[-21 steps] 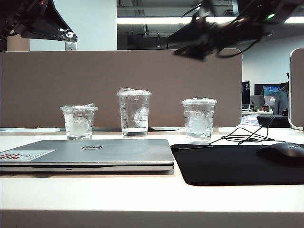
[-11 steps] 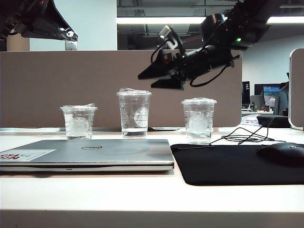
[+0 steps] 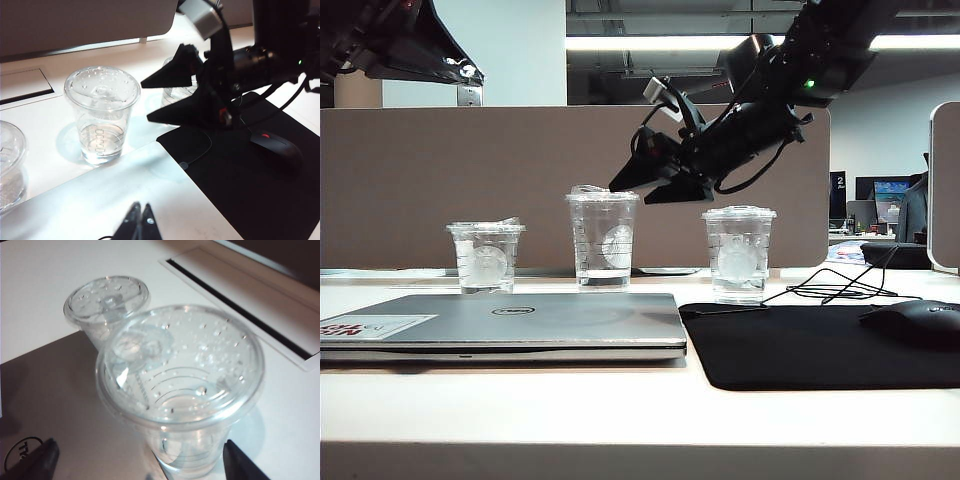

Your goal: Pick up the coffee cup on the middle and place it on the right side of the laptop.

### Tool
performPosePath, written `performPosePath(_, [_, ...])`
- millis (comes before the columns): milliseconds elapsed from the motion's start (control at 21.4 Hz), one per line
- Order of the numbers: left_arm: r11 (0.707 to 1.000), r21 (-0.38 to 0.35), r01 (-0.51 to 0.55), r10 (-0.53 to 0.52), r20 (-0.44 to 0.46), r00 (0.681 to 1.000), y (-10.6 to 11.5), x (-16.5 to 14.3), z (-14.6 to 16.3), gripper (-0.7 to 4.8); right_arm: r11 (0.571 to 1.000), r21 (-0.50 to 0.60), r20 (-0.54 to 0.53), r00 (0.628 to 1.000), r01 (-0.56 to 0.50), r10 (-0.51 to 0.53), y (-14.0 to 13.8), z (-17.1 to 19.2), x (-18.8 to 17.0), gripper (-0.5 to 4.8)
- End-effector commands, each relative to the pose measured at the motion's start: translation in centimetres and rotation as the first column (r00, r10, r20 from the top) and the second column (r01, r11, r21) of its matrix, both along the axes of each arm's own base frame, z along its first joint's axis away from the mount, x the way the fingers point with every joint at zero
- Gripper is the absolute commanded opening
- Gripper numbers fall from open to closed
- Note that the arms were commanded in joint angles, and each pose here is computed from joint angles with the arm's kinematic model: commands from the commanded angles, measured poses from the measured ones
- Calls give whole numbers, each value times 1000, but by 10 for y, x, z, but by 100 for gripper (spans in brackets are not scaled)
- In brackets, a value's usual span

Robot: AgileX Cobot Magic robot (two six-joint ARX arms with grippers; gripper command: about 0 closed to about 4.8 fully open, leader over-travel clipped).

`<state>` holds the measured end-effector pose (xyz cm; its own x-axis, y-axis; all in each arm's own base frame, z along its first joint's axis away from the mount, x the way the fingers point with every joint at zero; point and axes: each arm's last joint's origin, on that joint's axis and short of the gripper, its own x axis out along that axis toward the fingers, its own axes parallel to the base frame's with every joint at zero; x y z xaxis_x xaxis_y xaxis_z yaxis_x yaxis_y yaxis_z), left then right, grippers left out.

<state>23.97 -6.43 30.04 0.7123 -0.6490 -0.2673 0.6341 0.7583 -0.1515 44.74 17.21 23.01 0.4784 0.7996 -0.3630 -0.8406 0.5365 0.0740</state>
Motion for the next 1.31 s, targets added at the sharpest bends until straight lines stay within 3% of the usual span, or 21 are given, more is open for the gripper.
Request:
performPosePath(47, [1000,-7,3,-3,13,1000,0,0,3,-5,1000,-16,1,1000,11,-11,9,-6,0,479])
performPosePath(420, [1000,-7,3,-3,12,1000,0,0,2,-5,995,-57,27,996,82,-80,29,-25,2,479])
performPosePath(607, [1000,-6,2,-2,13,1000,0,0,2,-5,994,-17,-13,994,110,-110,32,-36,7,479])
performPosePath(1307, [1000,-6,2,-2,9,1000,0,0,2,-5,988,40,23,989,146,-147,51,-51,9,479])
